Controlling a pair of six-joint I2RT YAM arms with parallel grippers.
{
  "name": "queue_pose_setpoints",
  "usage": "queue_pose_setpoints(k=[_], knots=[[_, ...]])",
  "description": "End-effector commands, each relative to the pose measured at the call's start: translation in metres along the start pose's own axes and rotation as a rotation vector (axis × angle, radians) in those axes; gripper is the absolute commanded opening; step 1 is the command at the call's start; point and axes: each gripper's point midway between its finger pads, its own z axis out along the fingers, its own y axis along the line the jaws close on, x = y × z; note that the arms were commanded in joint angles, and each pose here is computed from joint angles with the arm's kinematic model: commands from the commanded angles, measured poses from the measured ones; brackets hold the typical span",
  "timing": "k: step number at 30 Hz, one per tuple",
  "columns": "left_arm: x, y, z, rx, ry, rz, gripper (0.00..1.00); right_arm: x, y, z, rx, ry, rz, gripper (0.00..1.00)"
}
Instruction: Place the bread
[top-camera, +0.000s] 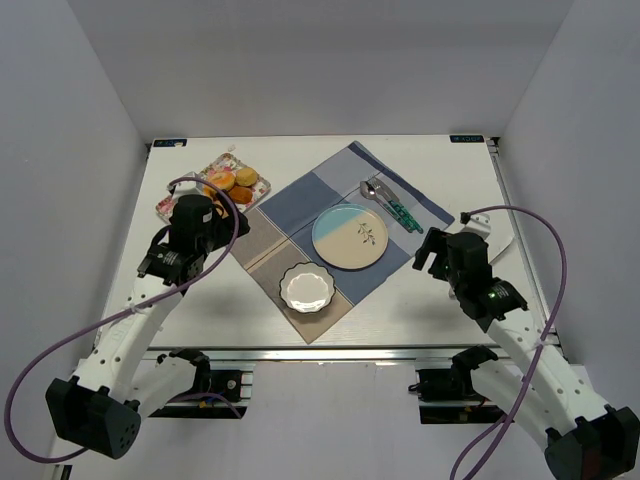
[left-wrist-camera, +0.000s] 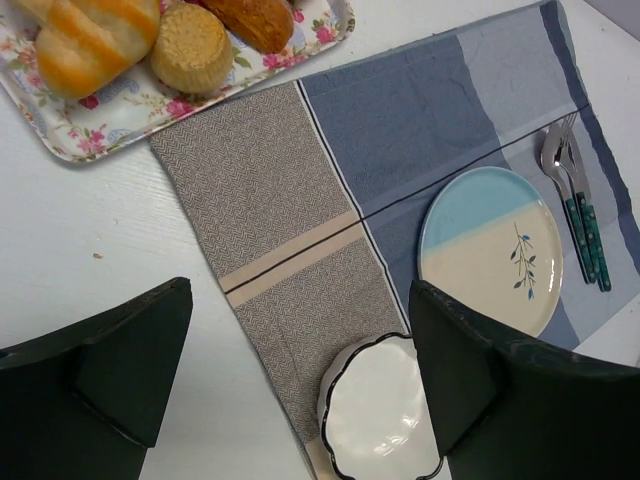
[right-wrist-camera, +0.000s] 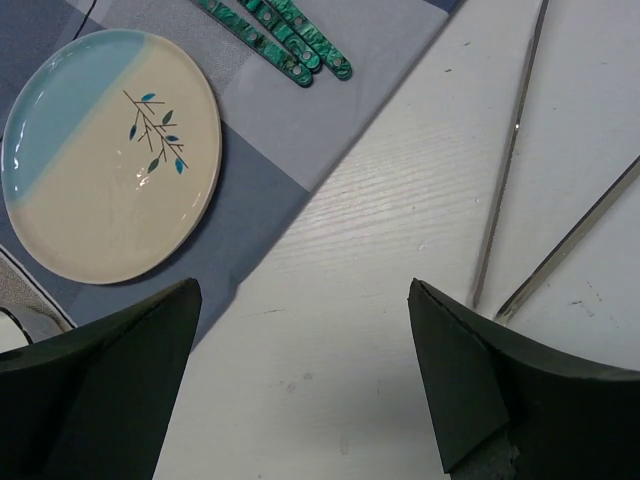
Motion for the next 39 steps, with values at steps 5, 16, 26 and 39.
queue_pose_setpoints(k=[5, 16, 26, 39], knots=[[-0.004, 0.006, -0.004, -0.018, -0.036, 0.011, 0.98, -0.014, -0.014, -0.003, 0.075, -0.078, 0.037, 0.89], [0.003, -0.001, 0.001, 0.038, -0.022, 0.041, 0.98, 0.025, -0.111, 0.022, 0.509, 0.156, 0.137, 0.89], [0.009, -0.003, 0.014, 0.039, 0.003, 0.083, 0.98, 0.039, -0.125, 0.052, 0.506, 0.279, 0.17, 0.89], [0.006, -0.003, 0.012, 0.047, -0.015, 0.09, 0.98, 0.053, -0.121, 0.077, 0.471, 0.29, 0.203, 0.89]])
